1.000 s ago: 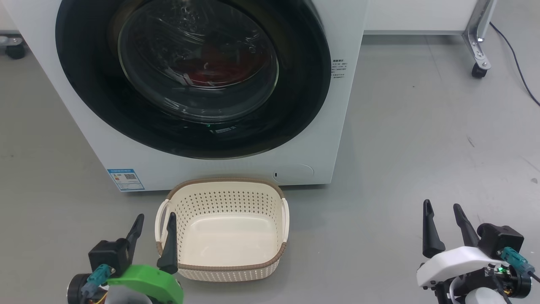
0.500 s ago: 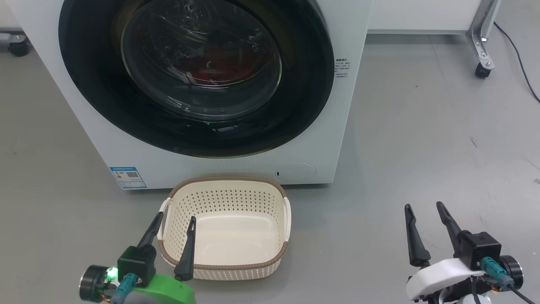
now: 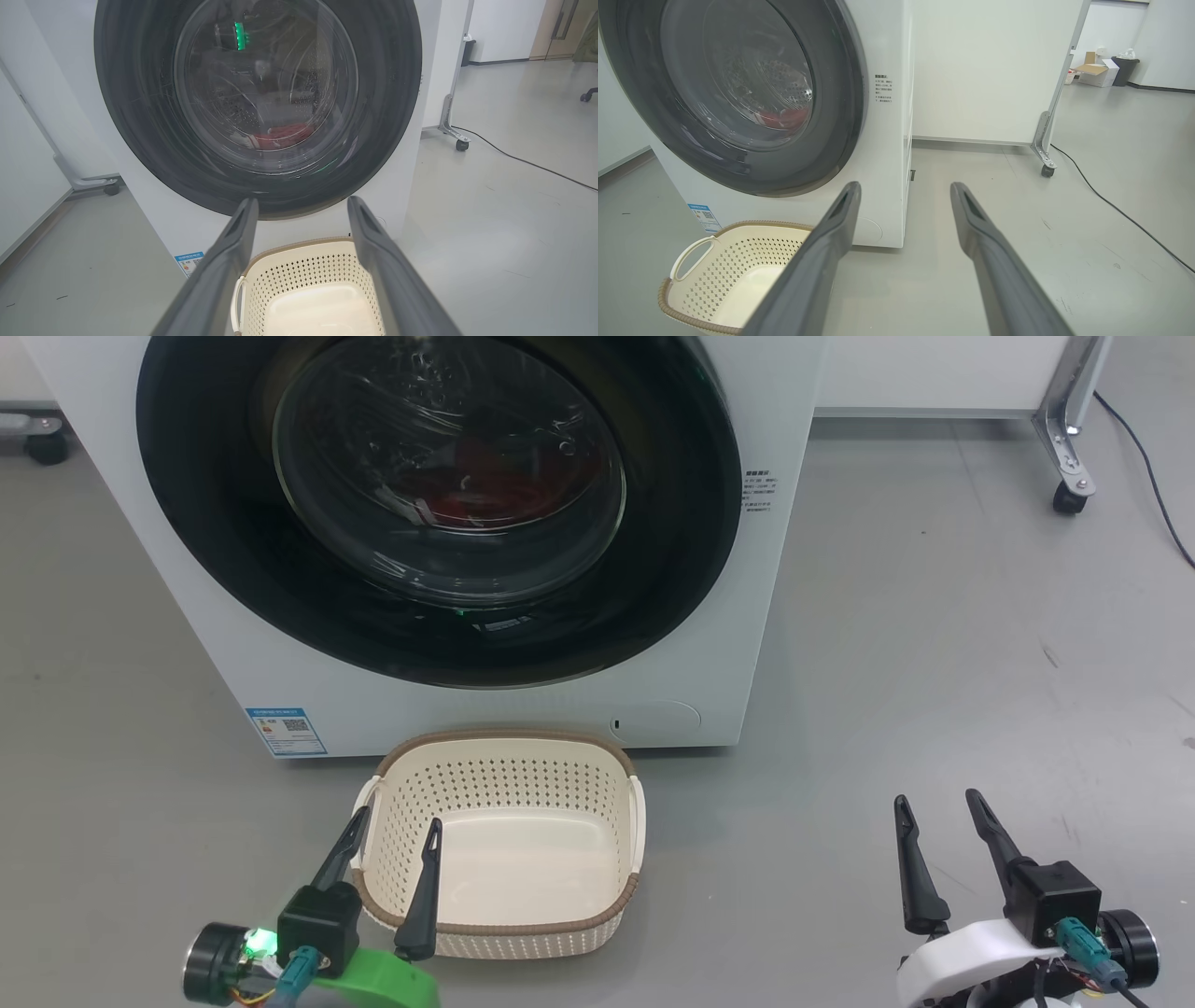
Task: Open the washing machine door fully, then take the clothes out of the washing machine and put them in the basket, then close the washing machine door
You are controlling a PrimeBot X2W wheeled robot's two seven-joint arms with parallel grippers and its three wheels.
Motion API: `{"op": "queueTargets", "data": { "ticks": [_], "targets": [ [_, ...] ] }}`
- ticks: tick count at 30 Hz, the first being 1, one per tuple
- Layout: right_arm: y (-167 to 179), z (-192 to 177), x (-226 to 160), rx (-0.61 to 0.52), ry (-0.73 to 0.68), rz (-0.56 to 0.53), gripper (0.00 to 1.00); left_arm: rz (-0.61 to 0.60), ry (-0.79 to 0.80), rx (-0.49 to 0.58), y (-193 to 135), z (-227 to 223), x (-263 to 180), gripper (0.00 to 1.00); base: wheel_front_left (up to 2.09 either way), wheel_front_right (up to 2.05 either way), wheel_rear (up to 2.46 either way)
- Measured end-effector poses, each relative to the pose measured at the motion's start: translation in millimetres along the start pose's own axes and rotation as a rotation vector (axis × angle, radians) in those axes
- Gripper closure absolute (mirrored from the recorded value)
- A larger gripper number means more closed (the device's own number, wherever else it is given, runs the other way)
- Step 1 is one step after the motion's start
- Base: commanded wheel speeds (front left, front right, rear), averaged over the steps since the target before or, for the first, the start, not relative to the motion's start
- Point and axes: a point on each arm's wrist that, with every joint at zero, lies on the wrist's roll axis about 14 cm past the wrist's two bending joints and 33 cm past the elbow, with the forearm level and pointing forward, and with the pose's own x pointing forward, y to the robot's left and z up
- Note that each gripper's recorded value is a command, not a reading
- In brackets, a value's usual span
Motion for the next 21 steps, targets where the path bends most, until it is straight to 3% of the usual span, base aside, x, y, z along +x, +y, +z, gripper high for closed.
{"op": "queueTargets", "data": {
  "ticks": [14, 15, 16, 17, 21],
  "targets": [
    [-1.2, 1.4, -1.2, 0.011, -0.006, -0.013, 0.0, 0.006, 0.008, -0.001, 0.7, -2.5, -0.9, 0.0, 0.0, 0.0, 0.0],
    [-1.6, 1.1, -1.5, 0.012, -0.005, -0.015, 0.19, 0.006, 0.009, -0.001, 0.8, -3.0, -1.0, 0.0, 0.0, 0.0, 0.0],
    [-2.1, 0.7, -1.8, 0.014, -0.004, -0.018, 0.95, 0.006, 0.01, -0.001, 0.8, -3.1, -1.0, 0.0, 0.0, 0.0, 0.0],
    [-2.1, 0.4, -2.1, 0.016, -0.003, -0.019, 1.0, 0.006, 0.01, -0.001, 0.8, -3.2, -0.9, 0.0, 0.0, 0.0, 0.0],
    [-0.7, 0.4, -2.7, 0.024, -0.004, -0.02, 1.0, 0.007, 0.01, -0.002, 0.9, -3.2, -0.7, 0.0, 0.0, 0.0, 0.0]
  ]
}}
